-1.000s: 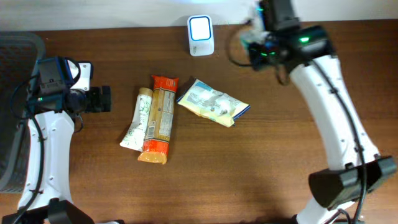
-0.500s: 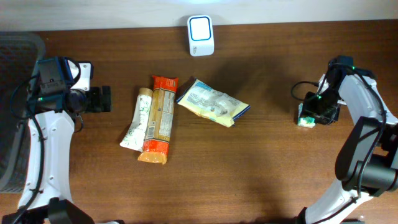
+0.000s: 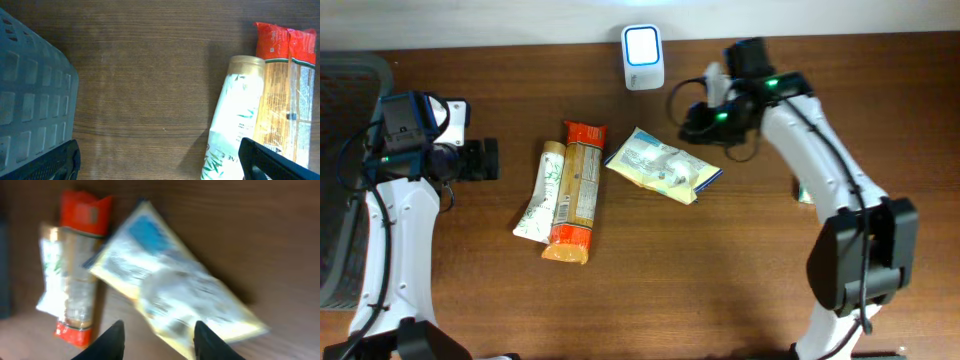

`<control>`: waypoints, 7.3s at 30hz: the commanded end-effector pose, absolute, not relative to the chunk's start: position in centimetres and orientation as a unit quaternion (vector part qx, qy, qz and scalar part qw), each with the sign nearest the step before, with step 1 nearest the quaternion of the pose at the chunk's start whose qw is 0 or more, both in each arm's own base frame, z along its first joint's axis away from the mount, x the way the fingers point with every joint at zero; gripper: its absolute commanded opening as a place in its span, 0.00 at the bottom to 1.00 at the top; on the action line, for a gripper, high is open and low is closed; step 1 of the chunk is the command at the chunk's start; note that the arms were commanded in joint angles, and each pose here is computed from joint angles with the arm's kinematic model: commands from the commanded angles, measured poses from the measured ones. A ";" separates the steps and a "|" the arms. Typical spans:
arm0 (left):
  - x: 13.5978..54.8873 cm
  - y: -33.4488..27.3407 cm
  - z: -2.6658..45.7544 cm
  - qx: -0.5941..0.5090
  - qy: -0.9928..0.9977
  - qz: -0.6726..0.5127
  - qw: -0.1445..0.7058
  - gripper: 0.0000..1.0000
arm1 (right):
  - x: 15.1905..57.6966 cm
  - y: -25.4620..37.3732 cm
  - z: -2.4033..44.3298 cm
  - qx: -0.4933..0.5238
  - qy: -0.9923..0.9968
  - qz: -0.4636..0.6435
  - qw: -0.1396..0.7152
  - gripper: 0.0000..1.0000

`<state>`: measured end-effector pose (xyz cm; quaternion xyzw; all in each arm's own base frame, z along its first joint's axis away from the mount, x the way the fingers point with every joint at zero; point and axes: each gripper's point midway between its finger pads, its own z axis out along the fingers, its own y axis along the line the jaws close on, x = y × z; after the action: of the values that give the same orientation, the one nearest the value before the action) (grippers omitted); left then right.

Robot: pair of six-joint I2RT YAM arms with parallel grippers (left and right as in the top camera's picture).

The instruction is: Scan the item barcode

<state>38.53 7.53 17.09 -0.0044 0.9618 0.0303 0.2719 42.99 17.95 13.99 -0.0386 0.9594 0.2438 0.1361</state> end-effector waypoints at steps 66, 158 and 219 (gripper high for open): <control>38.6 7.5 17.2 -0.009 0.961 0.027 0.274 0.99 | 42.3 23.8 8.4 -0.170 0.981 0.074 0.060 0.68; 38.6 7.5 17.2 -0.009 0.961 0.027 0.274 0.99 | 40.6 18.9 -3.1 -0.061 0.935 0.349 -0.008 0.04; 38.6 7.5 17.2 -0.009 0.961 0.027 0.274 0.99 | 49.3 11.7 22.8 -0.109 0.897 0.000 0.428 0.04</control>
<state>38.54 7.54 17.09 -0.0044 0.9618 0.0305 0.2721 46.46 15.38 20.95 -0.1231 0.9127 0.1472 0.3607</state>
